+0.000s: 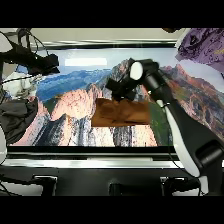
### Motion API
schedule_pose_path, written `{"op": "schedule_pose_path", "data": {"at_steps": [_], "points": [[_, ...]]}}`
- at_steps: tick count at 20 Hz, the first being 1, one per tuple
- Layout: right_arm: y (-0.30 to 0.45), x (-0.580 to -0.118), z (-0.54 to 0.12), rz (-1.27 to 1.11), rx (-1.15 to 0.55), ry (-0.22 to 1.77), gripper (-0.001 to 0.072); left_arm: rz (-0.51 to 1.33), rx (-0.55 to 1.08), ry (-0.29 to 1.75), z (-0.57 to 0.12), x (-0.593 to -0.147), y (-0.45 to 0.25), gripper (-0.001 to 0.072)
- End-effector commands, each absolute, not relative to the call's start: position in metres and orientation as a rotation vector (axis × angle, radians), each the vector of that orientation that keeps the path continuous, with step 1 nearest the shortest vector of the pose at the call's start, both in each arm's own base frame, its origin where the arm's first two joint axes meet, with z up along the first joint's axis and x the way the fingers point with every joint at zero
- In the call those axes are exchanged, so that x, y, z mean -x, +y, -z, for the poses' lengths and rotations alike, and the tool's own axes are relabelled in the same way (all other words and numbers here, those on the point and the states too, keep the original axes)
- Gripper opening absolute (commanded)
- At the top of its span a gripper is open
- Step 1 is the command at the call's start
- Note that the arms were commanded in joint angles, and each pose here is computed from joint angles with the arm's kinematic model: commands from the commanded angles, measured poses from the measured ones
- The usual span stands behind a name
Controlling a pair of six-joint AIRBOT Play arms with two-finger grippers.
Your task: Fold the clothes and pants, and hang the long-sleeved shirts on hangers.
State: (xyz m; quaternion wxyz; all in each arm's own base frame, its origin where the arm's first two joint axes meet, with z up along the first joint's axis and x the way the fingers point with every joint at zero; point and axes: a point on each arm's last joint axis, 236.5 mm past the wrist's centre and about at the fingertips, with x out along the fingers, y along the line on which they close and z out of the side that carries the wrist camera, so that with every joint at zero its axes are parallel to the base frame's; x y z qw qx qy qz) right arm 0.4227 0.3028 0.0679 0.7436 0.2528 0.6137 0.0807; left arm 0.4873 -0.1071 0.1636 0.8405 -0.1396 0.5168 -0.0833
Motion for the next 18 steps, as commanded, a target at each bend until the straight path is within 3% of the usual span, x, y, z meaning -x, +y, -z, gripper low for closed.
{"op": "schedule_pose_path", "data": {"at_steps": [1,8,16,17,18], "points": [[0.334,-0.42,-0.039,-0.195,-0.566,1.379,0.0027,0.164,0.292,1.104,-0.16,-0.485,-0.101,0.0018],[0.355,-0.432,-0.005,-0.215,-0.614,1.392,0.0029,0.16,0.293,1.121,-0.153,-0.484,-0.1,0.0018],[0.372,-0.411,0.009,-0.325,-0.577,1.492,0.0034,0.159,0.294,1.121,-0.153,-0.484,-0.1,0.0018],[0.372,-0.411,0.009,-0.328,-0.574,1.491,0.013,0.159,0.294,1.121,-0.153,-0.484,-0.1,0.0018],[0.373,-0.41,0.008,-0.339,-0.57,1.492,0.0307,0.159,0.294,1.121,-0.153,-0.484,-0.1,0.0018]]}}
